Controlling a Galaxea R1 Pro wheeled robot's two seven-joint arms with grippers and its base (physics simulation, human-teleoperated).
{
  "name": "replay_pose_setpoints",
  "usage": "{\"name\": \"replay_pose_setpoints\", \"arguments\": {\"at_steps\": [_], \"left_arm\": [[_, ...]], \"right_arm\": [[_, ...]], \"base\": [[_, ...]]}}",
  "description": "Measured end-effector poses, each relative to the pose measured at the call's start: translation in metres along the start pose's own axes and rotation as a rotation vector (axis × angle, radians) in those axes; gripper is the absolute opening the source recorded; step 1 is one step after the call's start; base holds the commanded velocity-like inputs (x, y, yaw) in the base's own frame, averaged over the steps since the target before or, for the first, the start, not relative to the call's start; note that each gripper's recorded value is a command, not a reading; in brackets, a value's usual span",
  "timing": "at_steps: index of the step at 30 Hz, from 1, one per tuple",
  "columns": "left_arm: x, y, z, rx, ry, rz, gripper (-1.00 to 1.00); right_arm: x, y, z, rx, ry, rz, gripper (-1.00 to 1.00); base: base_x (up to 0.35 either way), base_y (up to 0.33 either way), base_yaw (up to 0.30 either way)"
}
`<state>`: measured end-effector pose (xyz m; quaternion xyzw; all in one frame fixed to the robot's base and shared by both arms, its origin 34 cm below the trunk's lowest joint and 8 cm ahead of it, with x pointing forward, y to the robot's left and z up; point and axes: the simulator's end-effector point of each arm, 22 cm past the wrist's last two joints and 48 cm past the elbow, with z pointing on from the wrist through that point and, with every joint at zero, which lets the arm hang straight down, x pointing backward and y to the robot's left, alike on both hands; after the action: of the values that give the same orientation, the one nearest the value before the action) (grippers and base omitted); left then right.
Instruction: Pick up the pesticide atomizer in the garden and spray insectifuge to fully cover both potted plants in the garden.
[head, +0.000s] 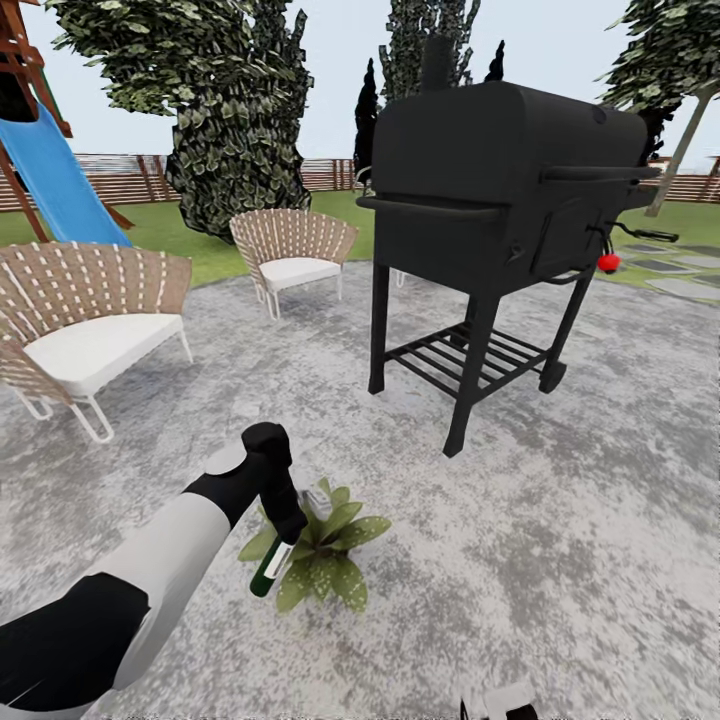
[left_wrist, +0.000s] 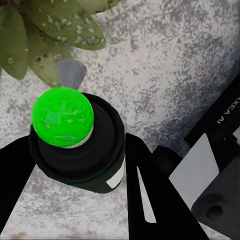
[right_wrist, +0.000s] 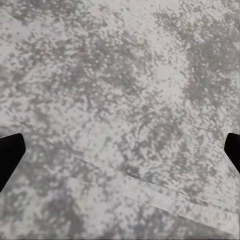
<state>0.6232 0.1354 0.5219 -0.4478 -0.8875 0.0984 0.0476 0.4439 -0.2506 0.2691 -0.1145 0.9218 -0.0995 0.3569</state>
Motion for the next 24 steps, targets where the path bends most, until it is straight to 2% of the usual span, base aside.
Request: {"name": "replay_pose_setpoints", "arguments": {"at_steps": [6,9,18,24], "left_arm": [[0.0001,0.0030,-0.0029,-0.008,0.000,0.000,-1.00],[-0.0011,0.0034,-0.0045,-0.010,-0.002,0.001,-1.00],[-0.0026,0.0020,-0.0043,-0.009,-0.002,0.004,-1.00],[-0.0044,-0.0015,-0.0030,-0.005,-0.004,0.008,-1.00]], "right_arm": [[-0.0003,0.0007,-0.0002,-0.001,-0.001,0.000,1.00],[-0.0004,0.0011,-0.0002,-0.002,-0.001,0.000,1.00],[0.0014,-0.0028,0.0001,0.003,0.001,-0.005,1.00],[0.0001,-0.0014,-0.0001,0.002,0.000,-0.001,1.00]], "base": [[0.008,0.042,-0.166],[0.057,0.259,-0.218],[0.011,0.302,-0.011],[0.212,0.281,-0.001]]}}
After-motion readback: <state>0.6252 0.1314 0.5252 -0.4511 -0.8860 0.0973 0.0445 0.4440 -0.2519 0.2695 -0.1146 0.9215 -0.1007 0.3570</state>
